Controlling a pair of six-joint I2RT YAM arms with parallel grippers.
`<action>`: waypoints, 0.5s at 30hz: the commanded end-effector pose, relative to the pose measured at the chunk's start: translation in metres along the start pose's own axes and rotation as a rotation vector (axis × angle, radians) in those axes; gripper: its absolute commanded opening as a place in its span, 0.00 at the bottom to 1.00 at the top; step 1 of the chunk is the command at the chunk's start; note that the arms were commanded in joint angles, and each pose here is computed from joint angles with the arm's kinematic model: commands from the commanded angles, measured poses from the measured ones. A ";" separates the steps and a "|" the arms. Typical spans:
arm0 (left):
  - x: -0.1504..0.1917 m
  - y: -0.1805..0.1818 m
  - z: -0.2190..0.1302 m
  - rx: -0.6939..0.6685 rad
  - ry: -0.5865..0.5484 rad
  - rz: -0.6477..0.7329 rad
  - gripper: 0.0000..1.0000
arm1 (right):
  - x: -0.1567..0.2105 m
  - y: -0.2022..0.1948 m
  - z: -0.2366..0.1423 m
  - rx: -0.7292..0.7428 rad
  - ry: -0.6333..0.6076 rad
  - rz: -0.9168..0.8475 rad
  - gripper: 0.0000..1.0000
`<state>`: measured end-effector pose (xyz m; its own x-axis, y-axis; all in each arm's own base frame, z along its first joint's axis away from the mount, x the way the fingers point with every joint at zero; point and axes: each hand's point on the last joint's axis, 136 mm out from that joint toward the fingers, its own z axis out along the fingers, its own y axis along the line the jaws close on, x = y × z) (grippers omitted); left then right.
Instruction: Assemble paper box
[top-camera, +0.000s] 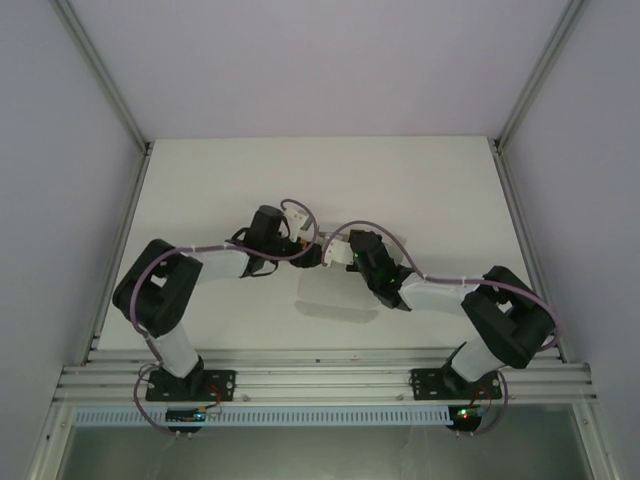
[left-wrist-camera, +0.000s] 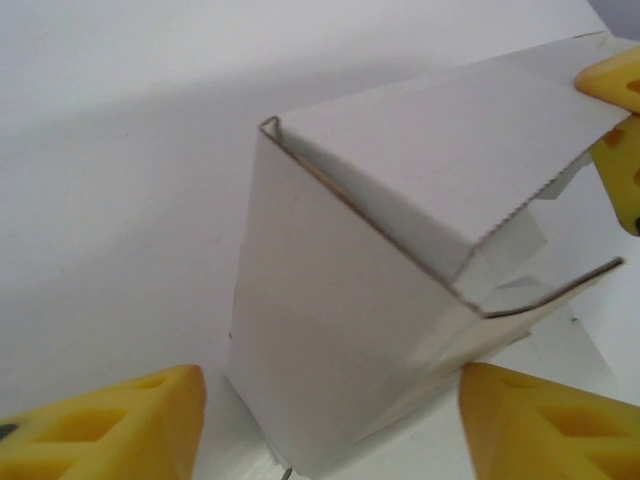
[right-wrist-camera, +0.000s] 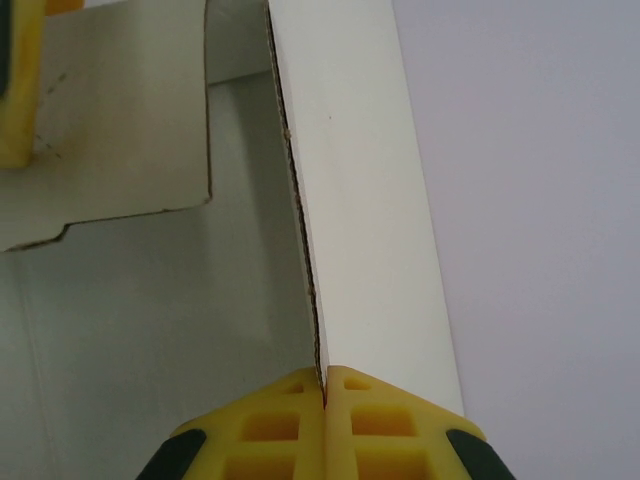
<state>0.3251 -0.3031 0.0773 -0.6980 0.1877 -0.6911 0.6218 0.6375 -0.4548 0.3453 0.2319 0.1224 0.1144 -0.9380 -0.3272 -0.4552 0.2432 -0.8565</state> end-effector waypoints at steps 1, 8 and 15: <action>-0.009 0.007 0.003 -0.065 -0.029 0.037 0.62 | -0.005 0.005 -0.001 -0.014 -0.028 0.042 0.00; -0.011 -0.005 0.009 -0.016 -0.045 0.068 0.61 | -0.006 0.014 -0.001 -0.048 -0.036 0.069 0.00; -0.003 -0.046 0.000 0.242 -0.067 0.151 0.59 | 0.005 0.028 -0.001 -0.078 -0.002 0.049 0.00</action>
<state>0.3178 -0.3171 0.0840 -0.6413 0.2031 -0.7399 0.6933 0.5666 -0.4453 0.3443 0.2307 0.1199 0.0925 -0.9294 -0.3573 -0.4645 0.2771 -0.8411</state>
